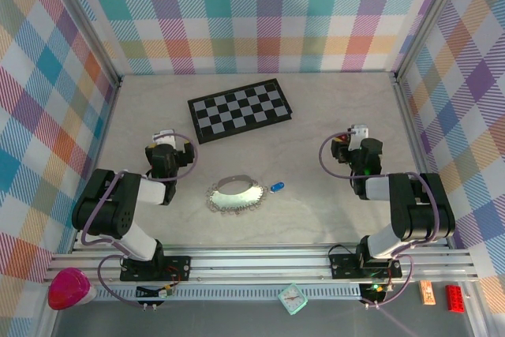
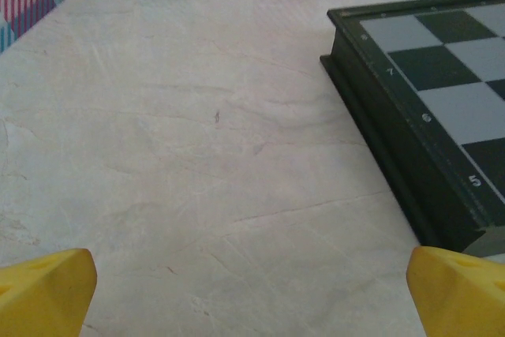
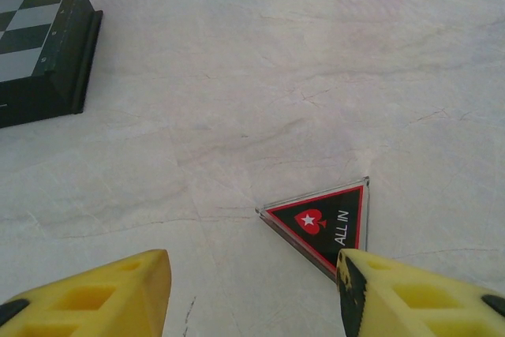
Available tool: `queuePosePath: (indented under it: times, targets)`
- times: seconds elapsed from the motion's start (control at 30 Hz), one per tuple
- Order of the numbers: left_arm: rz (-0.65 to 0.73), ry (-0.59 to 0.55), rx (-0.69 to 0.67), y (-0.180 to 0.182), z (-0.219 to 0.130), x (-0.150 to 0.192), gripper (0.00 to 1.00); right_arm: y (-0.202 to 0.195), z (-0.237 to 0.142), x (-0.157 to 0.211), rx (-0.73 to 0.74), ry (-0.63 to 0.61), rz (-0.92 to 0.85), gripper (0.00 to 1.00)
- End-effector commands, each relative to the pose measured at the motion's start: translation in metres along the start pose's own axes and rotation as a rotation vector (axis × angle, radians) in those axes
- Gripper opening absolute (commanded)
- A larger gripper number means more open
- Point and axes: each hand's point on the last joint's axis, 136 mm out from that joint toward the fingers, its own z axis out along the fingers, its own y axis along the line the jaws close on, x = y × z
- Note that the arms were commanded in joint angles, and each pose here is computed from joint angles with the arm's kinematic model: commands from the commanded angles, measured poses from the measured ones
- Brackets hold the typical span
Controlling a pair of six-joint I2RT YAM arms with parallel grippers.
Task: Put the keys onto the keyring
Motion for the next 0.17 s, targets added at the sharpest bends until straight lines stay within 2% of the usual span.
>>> queuePosePath:
  times: [0.0, 0.13]
  targets:
    - [-0.04, -0.006, 0.009, 0.0043, 0.0036, -0.0078, 1.0, -0.0001, 0.0034, -0.0057, -0.011, -0.009, 0.018, 0.6]
    - [-0.021, 0.003, 0.061, -0.0044, 0.0036, -0.0072, 1.0, -0.0002, 0.0037, -0.0058, -0.012, -0.008, 0.02, 0.66]
